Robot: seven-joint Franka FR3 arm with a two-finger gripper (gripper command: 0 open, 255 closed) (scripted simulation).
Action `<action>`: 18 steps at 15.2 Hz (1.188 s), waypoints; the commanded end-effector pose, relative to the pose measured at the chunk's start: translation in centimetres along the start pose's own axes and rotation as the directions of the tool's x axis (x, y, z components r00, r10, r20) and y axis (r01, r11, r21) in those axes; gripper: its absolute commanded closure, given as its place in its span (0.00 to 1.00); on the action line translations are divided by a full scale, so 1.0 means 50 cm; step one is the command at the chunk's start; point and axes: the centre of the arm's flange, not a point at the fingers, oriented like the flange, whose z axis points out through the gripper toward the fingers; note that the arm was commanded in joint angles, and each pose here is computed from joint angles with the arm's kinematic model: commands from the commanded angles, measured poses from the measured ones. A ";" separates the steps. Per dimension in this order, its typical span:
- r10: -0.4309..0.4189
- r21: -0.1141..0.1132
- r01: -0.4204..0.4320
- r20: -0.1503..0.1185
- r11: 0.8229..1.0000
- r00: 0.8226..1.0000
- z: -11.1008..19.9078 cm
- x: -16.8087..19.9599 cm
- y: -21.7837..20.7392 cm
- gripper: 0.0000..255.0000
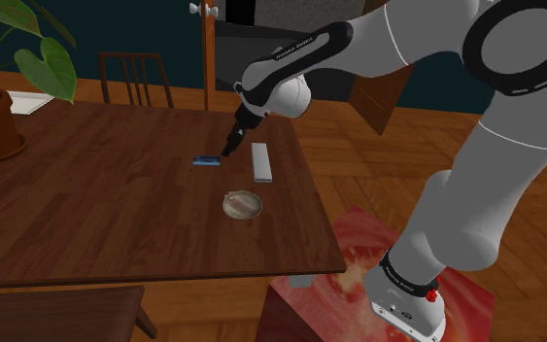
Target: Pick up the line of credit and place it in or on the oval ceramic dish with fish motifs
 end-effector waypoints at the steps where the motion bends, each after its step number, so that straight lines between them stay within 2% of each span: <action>1: -0.062 0.012 0.063 -0.039 0.998 0.997 0.034 0.033 0.006 0.00; 4: -0.148 0.027 0.151 -0.094 0.988 0.985 0.082 0.081 0.009 0.00; 5: -0.158 0.029 0.162 -0.100 0.986 0.982 0.088 0.087 0.010 0.00; 12: -0.158 0.029 0.162 -0.100 0.986 0.982 0.167 0.094 0.006 0.00; 18: -0.158 0.029 0.162 -0.100 0.986 0.982 0.167 0.094 0.006 0.00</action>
